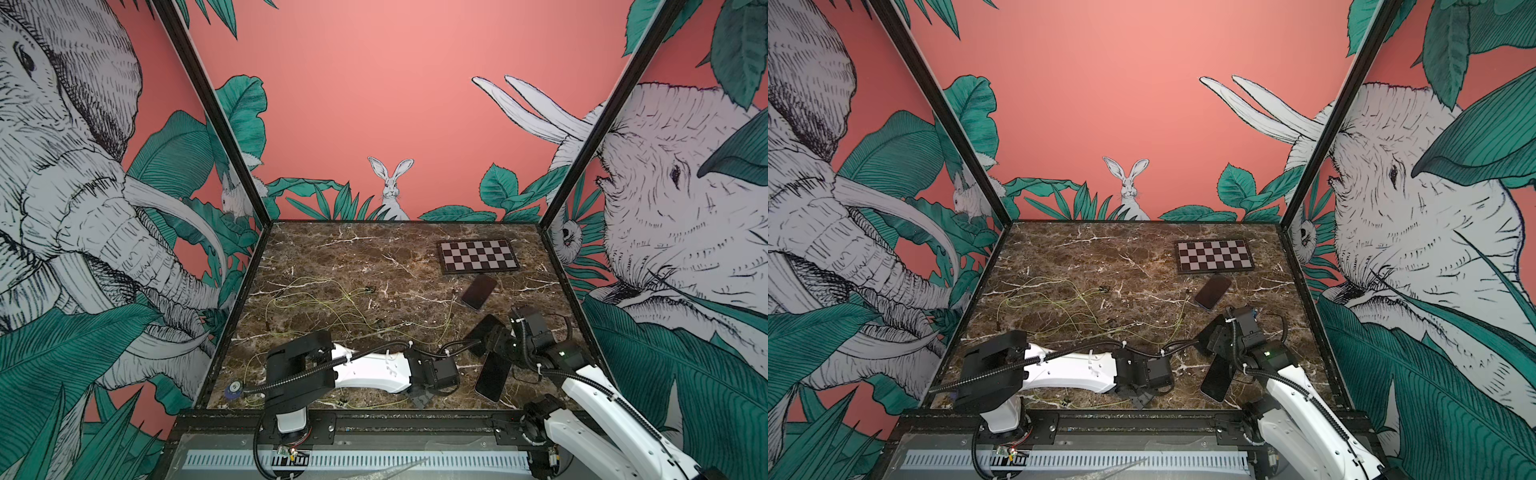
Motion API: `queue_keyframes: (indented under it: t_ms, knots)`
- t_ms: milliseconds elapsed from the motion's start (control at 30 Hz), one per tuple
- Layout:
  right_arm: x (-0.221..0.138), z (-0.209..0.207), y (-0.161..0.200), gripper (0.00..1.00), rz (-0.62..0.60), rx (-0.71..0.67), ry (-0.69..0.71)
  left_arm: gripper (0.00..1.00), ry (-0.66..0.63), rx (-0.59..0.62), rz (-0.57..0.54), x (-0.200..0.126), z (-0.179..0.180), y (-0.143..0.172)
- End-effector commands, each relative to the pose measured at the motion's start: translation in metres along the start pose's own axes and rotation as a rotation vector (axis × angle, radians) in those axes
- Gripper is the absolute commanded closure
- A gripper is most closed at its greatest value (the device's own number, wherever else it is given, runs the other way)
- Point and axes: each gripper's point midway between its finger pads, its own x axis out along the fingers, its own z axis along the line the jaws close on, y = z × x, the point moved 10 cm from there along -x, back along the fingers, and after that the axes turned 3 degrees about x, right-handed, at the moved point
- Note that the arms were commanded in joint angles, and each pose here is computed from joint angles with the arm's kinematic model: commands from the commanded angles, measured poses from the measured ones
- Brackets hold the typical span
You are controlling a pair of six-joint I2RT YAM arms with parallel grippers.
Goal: Plug wired earphones into phones
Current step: Pick up the wired earphone from the center of the board.
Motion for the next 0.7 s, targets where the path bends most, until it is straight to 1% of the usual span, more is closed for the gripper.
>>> queue_keyframes:
  t_ms: [0, 33, 100, 167, 333, 367, 400, 467, 533, 600, 667]
  knots:
    - [0.005, 0.001, 0.001, 0.3, -0.002, -0.001, -0.014, 0.79, -0.043, -0.005, 0.072, 0.02, 0.004, 0.018]
    - [0.006, 0.003, 0.001, 0.3, 0.003, -0.011, -0.026, 0.82, -0.036, -0.011, 0.066, 0.021, 0.004, 0.018]
    - [0.008, 0.007, 0.001, 0.3, 0.01, -0.042, -0.061, 0.83, -0.025, -0.014, 0.066, 0.023, 0.004, 0.021]
    - [0.008, 0.011, 0.0, 0.3, 0.015, -0.084, -0.091, 0.88, -0.027, -0.012, 0.069, 0.025, 0.004, 0.023]
    - [0.008, 0.011, -0.002, 0.3, 0.004, -0.139, -0.089, 0.94, -0.05, 0.0, 0.073, 0.027, 0.005, 0.023]
    - [0.008, 0.011, -0.002, 0.3, 0.003, -0.15, -0.091, 0.97, -0.056, -0.001, 0.068, 0.026, 0.006, 0.023]
    - [0.008, 0.013, -0.002, 0.3, 0.004, -0.165, -0.117, 0.98, -0.065, 0.001, 0.063, 0.025, 0.007, 0.022]
    - [0.009, 0.02, 0.0, 0.3, 0.015, -0.199, -0.218, 1.0, -0.088, 0.0, 0.035, 0.021, 0.008, 0.018]
    - [0.009, 0.025, 0.002, 0.3, 0.019, -0.223, -0.291, 1.0, -0.119, 0.006, 0.007, 0.016, 0.01, 0.014]
    - [0.006, 0.027, 0.002, 0.3, 0.018, -0.257, -0.326, 1.0, -0.148, 0.027, -0.019, 0.01, 0.012, 0.009]
    - [0.003, 0.025, 0.002, 0.29, -0.005, -0.282, -0.32, 1.0, -0.187, 0.047, -0.049, 0.001, 0.014, 0.002]
